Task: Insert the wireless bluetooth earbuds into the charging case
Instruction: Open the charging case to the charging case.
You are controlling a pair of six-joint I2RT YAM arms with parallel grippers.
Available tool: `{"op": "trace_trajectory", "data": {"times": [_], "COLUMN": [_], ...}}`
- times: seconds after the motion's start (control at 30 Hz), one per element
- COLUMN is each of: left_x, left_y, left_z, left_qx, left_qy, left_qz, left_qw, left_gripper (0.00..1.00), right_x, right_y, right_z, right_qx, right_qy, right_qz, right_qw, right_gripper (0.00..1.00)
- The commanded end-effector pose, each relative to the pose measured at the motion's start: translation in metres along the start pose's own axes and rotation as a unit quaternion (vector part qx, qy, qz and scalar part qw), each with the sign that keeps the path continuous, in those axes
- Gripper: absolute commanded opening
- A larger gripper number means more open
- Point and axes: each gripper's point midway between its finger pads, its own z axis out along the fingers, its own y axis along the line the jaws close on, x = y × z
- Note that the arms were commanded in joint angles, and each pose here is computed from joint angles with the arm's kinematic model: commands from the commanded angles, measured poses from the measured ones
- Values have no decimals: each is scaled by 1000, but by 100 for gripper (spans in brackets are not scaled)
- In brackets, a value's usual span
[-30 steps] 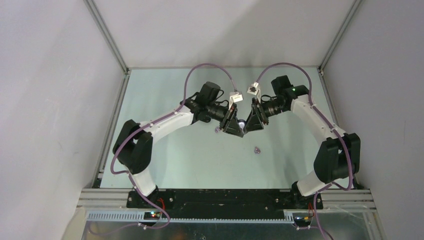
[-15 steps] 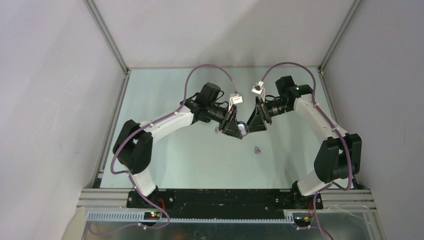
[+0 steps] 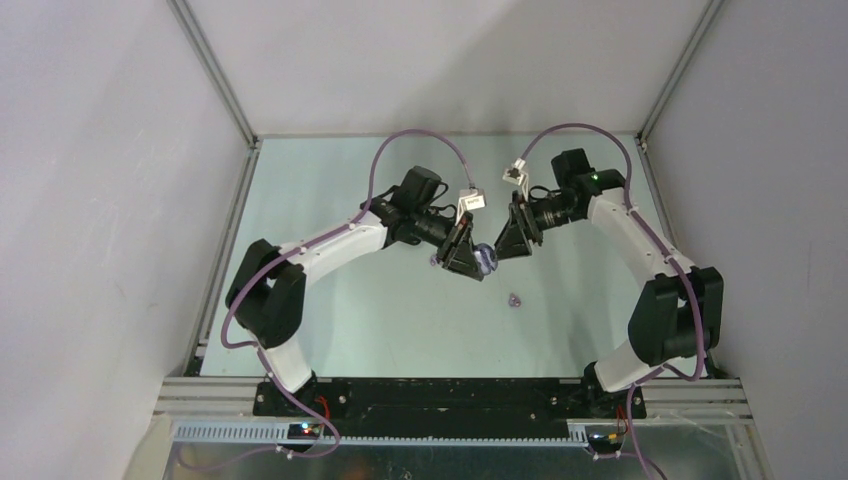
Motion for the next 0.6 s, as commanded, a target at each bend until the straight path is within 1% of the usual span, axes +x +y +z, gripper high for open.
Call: {"op": "trace_trajectory", "data": {"times": [0.0, 0.2, 0.33, 0.43, 0.47, 0.53, 0.57], "left_x": [-17, -16, -16, -14, -16, -22, -22], "left_y": [-20, -23, -26, -28, -31, -37, -38], "left_z": [-2, -4, -6, -13, -16, -27, -33], "left_qx": [28, 32, 30, 17, 16, 9, 4], "left_qy": [-7, -3, 0, 8, 7, 4, 5], "left_qz": [46, 56, 64, 79, 87, 105, 110], "left_qw": [999, 998, 997, 997, 996, 994, 994], "left_gripper": [0, 0, 0, 0, 0, 0, 0], "right_x": [-11, -14, -20, -24, -22, -12, -4], "right_y": [-17, -15, -6, 0, -3, -5, -6], "right_z": [-11, -23, -34, -49, -53, -58, -59], "right_qx": [37, 50, 55, 74, 89, 114, 119], "right_qy": [-19, -32, -47, -61, -56, -32, -18], "right_qz": [-12, -21, -43, -65, -73, -87, -80], "right_qw": [999, 998, 996, 993, 992, 989, 990], "right_gripper": [62, 62, 66, 70, 73, 75, 75]}}
